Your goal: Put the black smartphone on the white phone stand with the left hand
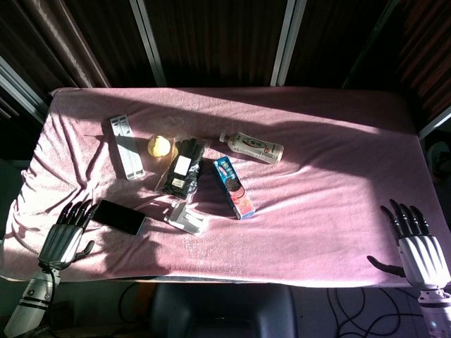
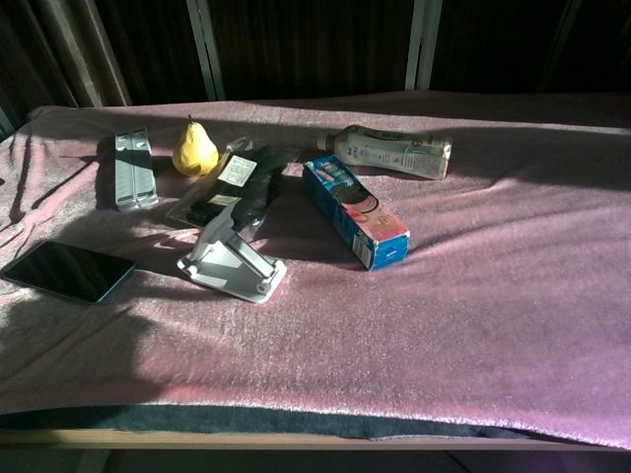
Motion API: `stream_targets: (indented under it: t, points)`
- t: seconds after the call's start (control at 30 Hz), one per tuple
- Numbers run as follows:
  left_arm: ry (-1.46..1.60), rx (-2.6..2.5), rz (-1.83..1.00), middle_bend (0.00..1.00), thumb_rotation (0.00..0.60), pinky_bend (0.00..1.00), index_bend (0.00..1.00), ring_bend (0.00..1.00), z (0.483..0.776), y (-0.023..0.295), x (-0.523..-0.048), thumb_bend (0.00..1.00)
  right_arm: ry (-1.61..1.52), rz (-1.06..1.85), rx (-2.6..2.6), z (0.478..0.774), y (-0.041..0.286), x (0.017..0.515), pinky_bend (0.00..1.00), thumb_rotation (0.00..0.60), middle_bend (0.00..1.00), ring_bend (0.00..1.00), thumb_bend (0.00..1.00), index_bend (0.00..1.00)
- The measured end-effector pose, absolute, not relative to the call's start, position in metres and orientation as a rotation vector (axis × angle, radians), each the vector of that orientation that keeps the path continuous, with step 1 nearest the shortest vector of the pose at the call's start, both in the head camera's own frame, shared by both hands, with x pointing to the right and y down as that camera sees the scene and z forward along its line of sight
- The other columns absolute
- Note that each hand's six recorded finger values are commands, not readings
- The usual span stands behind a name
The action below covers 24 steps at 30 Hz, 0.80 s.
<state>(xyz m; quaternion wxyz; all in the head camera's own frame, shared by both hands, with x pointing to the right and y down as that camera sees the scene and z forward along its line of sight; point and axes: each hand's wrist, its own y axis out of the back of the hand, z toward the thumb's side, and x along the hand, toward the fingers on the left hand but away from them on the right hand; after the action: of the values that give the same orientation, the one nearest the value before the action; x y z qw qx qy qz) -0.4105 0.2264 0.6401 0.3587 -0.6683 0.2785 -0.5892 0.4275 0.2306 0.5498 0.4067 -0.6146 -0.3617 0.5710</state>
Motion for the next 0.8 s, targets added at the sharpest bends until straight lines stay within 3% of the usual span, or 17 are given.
stream_targets:
  t: [0.27, 0.8]
  points:
    - [0.641, -1.807, -1.440, 0.00, 0.600, 0.00, 0.00, 0.00, 0.650, 0.221, -0.392, 0.35, -0.904, 1.440, -1.558, 0.549, 0.232, 0.427, 0.00, 0.600, 0.00, 0.00, 0.12, 0.00]
    - [0.268, -1.818, -1.580, 0.00, 0.600, 0.00, 0.00, 0.00, 0.711, 0.176, -0.369, 0.35, -0.879, 1.468, -1.572, 0.553, 0.234, 0.430, 0.00, 0.600, 0.00, 0.00, 0.12, 0.00]
